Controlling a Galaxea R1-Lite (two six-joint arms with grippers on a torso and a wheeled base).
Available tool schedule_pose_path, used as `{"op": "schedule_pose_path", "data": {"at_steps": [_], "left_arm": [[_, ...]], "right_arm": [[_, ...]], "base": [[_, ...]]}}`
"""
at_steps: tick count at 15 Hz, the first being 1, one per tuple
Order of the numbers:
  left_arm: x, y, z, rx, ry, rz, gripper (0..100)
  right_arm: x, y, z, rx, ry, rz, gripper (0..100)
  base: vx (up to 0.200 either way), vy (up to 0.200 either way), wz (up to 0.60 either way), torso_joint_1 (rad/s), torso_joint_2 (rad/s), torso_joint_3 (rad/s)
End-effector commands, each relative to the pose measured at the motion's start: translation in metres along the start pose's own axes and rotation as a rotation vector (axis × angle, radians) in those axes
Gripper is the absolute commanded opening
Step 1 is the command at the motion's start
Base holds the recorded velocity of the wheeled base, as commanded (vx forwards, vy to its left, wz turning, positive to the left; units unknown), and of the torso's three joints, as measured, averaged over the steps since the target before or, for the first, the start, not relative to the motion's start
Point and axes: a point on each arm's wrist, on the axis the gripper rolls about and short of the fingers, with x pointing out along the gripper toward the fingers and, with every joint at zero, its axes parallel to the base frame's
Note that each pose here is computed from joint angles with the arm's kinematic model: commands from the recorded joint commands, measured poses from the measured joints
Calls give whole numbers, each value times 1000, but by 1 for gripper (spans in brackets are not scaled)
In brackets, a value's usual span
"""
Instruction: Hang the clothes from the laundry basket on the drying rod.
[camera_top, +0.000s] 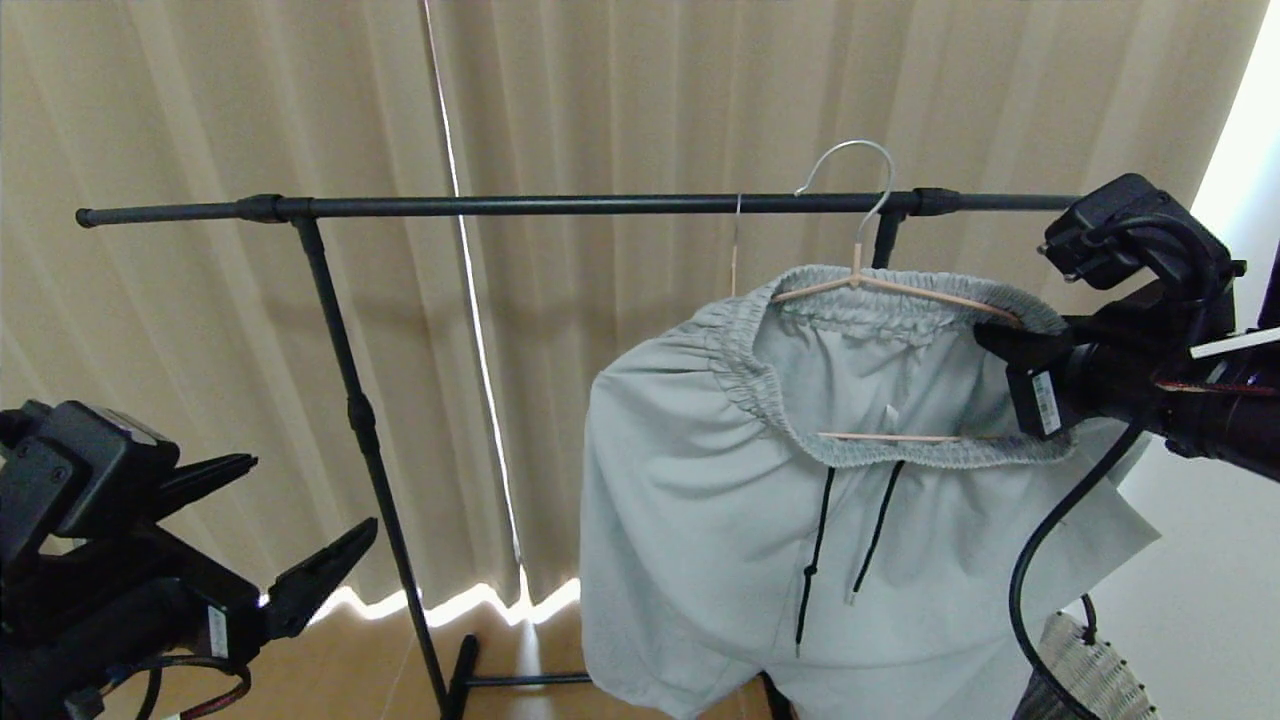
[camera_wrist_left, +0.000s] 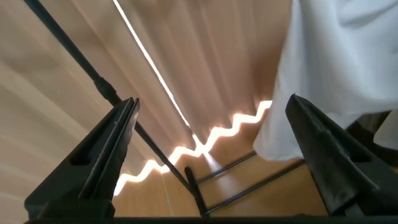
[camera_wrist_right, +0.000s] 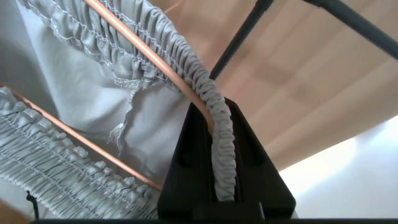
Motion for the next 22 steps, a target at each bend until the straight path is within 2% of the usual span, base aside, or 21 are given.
{"op": "schedule_pose_path", "data": {"at_steps": [1, 5, 18, 22], "left_arm": [[5, 0, -1, 0, 21, -2, 100], [6, 0, 0, 0, 17, -2, 100], [7, 0, 0, -1, 23, -4, 100], [7, 0, -3, -2, 33, 1, 100]], "right_arm": [[0, -1, -1, 3, 2, -5, 0], [-4, -6, -2, 12, -3, -21, 0], [-3, -5, -7, 20, 21, -18, 0], [6, -8, -12, 28, 56, -38, 0]], "base": [[0, 0, 0, 0, 0, 0], [0, 0, 0, 0, 0, 0], [0, 200, 0, 2, 4, 2], [0, 0, 0, 0, 0, 0]]}}
